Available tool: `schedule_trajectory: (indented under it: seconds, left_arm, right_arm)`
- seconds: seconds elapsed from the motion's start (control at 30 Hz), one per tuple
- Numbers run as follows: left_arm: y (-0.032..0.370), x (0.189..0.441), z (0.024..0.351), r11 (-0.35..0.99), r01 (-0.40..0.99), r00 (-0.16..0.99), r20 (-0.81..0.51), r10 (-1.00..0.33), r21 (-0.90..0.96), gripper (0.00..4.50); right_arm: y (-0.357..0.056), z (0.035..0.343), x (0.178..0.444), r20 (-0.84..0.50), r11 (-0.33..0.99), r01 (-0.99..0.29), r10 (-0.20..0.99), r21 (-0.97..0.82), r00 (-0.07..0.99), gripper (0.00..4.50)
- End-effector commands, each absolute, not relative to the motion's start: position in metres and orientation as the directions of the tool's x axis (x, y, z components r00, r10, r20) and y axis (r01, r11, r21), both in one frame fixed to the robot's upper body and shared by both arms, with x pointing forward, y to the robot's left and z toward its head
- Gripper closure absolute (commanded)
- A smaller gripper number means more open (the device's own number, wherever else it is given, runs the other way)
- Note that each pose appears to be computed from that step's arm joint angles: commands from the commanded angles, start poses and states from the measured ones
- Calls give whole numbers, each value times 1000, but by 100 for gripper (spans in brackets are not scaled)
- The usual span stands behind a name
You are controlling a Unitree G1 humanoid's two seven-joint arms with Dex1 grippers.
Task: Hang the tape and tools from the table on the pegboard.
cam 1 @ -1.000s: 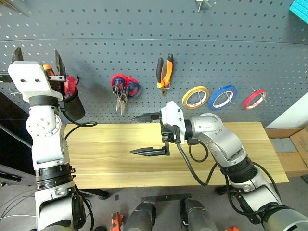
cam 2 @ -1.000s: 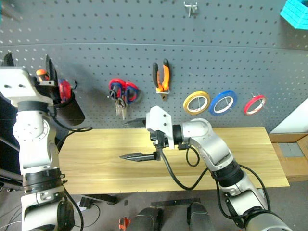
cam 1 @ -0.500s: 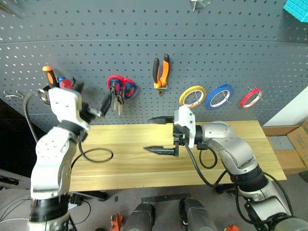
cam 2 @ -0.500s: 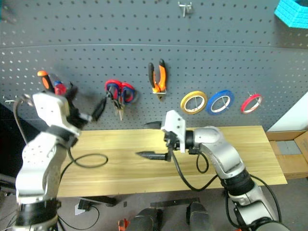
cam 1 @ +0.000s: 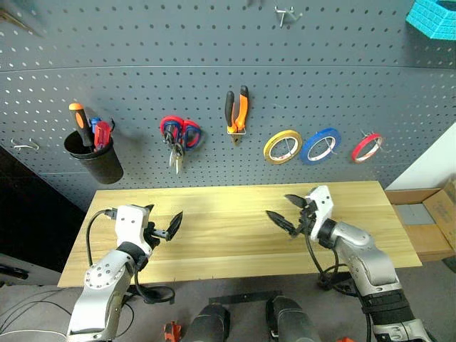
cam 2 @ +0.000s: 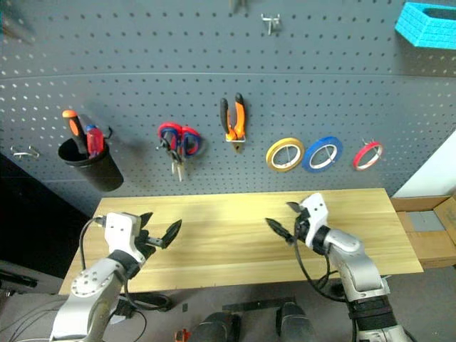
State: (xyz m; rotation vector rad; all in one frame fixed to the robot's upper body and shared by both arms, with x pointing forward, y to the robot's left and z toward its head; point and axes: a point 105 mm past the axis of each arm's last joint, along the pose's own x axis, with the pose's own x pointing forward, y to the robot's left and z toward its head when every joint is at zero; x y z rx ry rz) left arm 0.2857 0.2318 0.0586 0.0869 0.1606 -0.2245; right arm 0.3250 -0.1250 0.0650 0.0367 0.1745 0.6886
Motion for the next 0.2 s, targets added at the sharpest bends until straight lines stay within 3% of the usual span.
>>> schedule_trajectory:
  seconds: [0.03, 0.2]
  left_arm:
    - [252, 284, 41, 980, 179, 968, -193, -160, 86, 7]
    - [260, 287, 30, 986, 141, 973, -198, -122, 89, 7]
  right_arm:
    - [-173, 51, 335, -151, 888, -446, 458, 108, 876, 0]
    - [-198, 31, 333, -198, 925, -367, 380, 99, 903, 0]
